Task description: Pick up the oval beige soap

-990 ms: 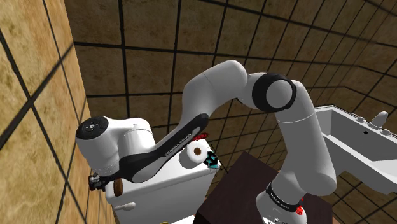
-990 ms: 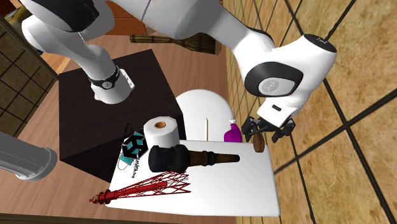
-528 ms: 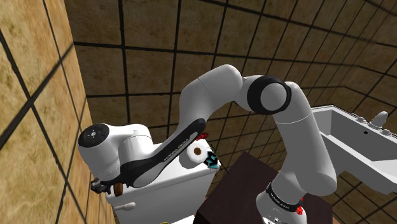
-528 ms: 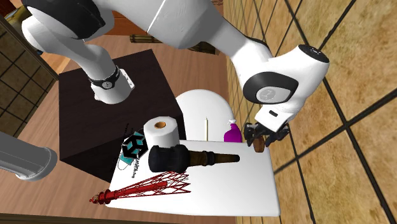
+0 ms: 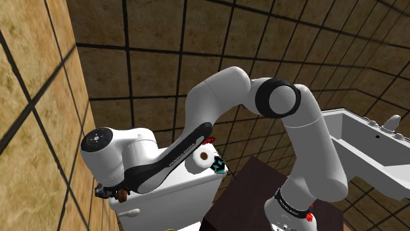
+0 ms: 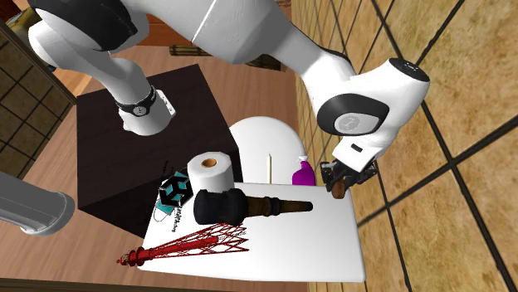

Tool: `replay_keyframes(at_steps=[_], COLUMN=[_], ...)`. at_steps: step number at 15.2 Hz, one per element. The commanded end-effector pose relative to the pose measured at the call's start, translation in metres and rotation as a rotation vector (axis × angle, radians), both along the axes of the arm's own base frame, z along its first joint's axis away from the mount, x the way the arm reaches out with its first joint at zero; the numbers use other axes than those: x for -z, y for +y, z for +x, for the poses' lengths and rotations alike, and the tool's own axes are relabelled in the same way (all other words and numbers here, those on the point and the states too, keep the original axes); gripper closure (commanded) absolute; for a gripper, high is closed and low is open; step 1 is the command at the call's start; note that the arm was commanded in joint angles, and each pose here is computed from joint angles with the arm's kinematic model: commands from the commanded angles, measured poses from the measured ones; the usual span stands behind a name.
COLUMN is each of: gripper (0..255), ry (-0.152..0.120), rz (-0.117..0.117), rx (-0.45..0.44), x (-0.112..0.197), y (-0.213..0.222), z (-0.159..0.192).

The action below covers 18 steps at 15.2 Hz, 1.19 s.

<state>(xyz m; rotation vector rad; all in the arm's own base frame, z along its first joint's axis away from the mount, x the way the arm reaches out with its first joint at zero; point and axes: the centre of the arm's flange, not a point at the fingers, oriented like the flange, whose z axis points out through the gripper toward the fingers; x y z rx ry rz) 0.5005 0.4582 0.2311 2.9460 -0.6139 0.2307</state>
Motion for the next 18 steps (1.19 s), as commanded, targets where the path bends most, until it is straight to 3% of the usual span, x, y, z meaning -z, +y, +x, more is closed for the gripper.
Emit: replay_keyframes(at_steps=[1, 18], gripper=[255, 255], ry=[0.001, 0.001], rz=[-0.001, -0.001], rx=[0.000, 0.000], x=[0.000, -0.080], y=[0.000, 0.000], z=[0.000, 0.000])
